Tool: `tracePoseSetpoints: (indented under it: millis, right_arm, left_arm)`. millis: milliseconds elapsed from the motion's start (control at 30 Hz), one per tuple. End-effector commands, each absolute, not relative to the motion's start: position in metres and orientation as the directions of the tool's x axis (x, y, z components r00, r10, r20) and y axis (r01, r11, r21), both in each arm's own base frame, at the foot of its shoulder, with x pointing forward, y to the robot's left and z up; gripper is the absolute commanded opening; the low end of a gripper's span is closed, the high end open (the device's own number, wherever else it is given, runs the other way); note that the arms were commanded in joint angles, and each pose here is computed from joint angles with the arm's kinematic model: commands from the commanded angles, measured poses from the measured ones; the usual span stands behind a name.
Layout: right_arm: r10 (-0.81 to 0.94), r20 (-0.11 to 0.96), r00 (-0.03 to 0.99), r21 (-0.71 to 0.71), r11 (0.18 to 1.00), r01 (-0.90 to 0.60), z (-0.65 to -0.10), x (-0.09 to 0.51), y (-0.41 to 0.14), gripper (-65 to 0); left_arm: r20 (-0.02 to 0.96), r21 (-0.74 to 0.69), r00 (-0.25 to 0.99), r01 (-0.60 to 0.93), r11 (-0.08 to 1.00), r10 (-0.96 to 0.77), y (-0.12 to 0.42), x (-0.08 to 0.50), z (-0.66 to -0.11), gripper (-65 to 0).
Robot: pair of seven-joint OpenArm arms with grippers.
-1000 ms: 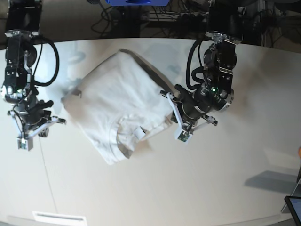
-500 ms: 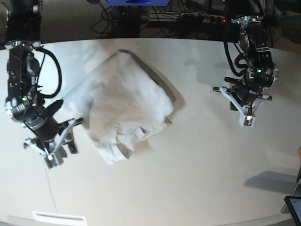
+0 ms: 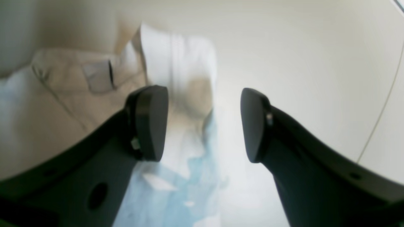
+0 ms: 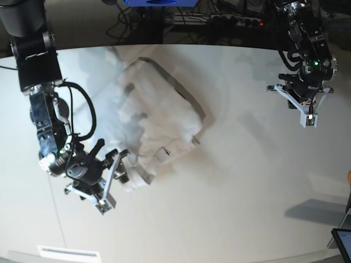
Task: Fold the T-shirt properly
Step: 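Grasp the shirt's hem corner with the right gripper and drag it to square the shirt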
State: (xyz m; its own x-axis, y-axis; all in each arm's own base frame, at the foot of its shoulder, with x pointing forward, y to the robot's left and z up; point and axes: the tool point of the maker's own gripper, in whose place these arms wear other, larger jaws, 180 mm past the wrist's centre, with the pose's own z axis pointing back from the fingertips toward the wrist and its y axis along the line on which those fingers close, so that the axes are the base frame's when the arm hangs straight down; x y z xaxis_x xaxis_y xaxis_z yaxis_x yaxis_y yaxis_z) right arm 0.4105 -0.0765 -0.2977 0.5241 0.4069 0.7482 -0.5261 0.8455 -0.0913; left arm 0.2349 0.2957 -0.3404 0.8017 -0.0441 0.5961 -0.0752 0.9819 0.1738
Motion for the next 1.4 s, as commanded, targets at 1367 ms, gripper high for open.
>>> tracePoseSetpoints:
  millis: [1367]
  right_arm:
    - [0.304, 0.783, 0.543, 0.027, 0.855, -0.518, -0.304, 0.435, -0.039, -34.0]
  left_arm:
    - [0.629, 0.174, 0.776, -0.075, 0.982, -0.052, 0.293, 0.244, -0.332, -65.0]
